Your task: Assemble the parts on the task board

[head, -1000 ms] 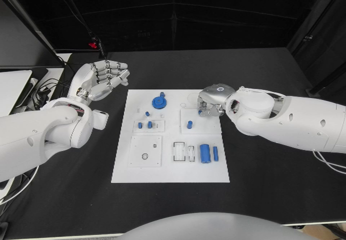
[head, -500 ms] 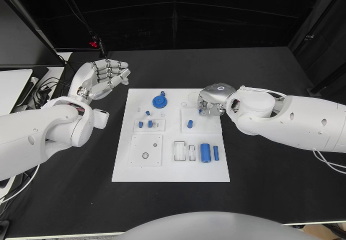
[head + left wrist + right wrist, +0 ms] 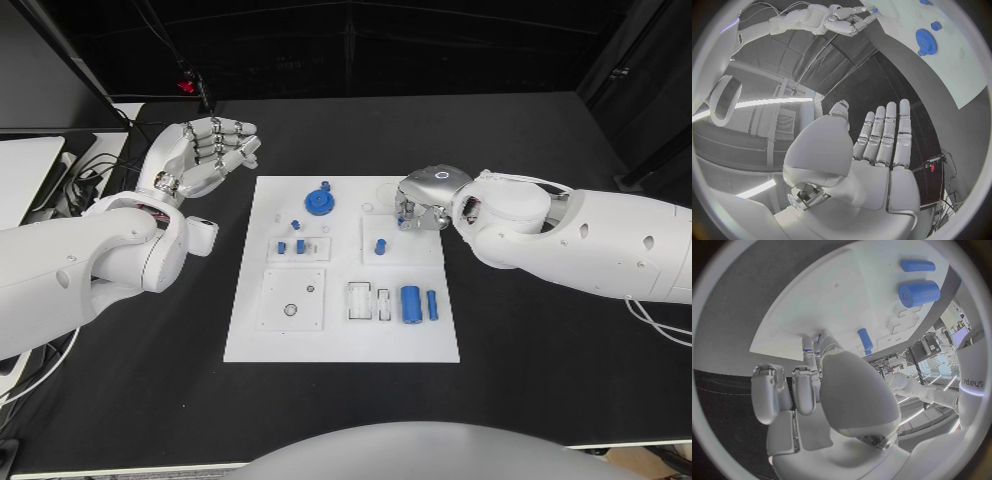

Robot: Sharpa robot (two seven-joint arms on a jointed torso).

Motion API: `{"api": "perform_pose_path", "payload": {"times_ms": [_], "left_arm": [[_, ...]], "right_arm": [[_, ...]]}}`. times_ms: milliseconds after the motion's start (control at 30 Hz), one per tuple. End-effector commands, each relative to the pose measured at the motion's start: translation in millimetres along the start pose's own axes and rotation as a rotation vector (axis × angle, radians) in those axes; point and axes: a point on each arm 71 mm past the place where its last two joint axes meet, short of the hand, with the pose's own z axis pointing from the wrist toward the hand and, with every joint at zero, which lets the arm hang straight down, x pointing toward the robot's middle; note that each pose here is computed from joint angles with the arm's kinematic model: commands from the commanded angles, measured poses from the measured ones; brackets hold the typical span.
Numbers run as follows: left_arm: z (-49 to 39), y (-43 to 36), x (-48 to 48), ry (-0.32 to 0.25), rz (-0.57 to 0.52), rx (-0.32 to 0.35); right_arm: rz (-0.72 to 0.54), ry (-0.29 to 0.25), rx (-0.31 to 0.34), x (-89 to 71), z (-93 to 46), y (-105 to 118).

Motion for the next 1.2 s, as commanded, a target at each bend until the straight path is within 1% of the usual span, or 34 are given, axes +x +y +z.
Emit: {"api": "perform_pose_path", "payload": {"times_ms": [33, 267, 767, 1200], "left_arm": [[0.8, -0.9, 0.7, 0.005, -0.008, 0.002], [0.9, -0.8, 0.8, 0.006, -0.009, 0.001], [0.9, -0.4, 0.4, 0.005, -0.008, -0.003], [0.9, -0.4, 0.7, 0.006, -0.009, -0.004]], "right_arm": [[0.008, -0.003, -0.021, 1.0, 0.0, 2.5], [0.011, 0.004, -0.014, 1.5, 0.3, 2.1], [0.018, -0.012, -0.025, 0.3, 0.6, 4.3], [0.015, 0.001, -0.021, 1.2, 1.1, 4.3]]}}
